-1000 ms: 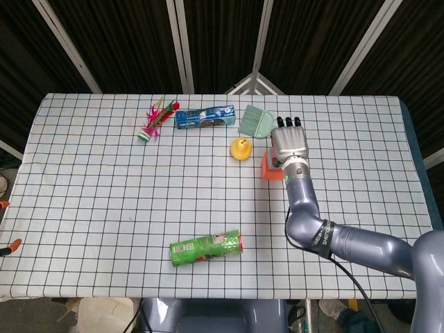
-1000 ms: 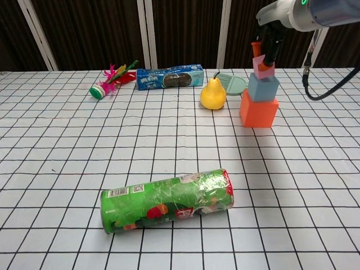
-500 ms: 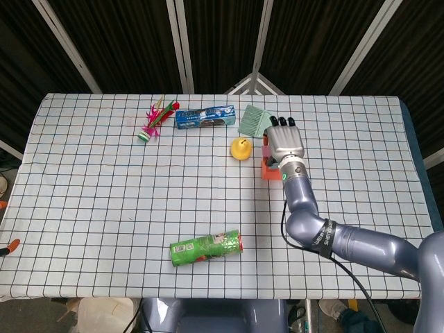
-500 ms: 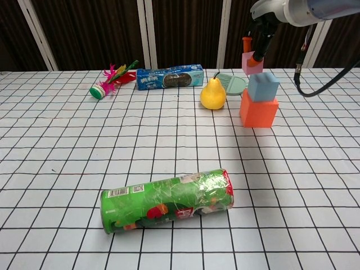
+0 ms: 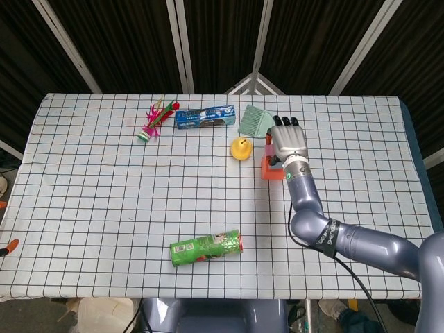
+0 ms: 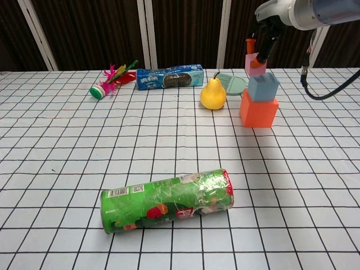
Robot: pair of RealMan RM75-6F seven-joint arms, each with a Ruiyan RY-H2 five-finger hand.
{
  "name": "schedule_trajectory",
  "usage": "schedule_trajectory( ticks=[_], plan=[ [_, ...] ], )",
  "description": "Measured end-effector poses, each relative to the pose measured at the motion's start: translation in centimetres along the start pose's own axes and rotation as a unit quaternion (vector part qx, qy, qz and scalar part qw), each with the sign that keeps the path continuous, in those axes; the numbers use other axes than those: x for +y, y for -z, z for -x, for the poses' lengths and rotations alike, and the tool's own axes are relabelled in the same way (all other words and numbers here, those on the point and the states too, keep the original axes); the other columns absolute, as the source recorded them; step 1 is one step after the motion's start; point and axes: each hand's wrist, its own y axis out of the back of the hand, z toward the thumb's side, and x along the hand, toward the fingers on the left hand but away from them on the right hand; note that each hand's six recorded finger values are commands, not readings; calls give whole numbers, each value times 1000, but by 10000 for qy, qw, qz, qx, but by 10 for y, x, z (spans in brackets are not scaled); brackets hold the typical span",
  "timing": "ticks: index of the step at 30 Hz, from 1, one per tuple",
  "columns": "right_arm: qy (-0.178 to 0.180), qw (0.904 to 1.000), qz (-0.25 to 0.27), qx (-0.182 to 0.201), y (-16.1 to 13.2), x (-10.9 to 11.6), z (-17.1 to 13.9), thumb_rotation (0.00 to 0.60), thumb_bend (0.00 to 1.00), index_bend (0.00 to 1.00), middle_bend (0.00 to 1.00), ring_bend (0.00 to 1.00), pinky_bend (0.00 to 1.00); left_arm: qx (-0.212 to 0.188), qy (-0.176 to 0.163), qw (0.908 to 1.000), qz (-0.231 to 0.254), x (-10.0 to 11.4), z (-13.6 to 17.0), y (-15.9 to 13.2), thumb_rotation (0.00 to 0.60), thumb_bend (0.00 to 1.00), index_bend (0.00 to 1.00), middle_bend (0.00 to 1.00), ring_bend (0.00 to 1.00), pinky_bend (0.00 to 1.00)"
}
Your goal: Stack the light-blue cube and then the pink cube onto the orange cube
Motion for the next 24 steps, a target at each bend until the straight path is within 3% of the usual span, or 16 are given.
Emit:
schedule_trajectory(
  ticks=[24],
  plan=[
    [-23, 9999, 134, 2, 20, -1, 11, 600, 384, 514, 94, 64, 0, 36, -12, 10000, -68, -3, 2, -4, 600, 206, 219, 13, 0, 18]
  ],
)
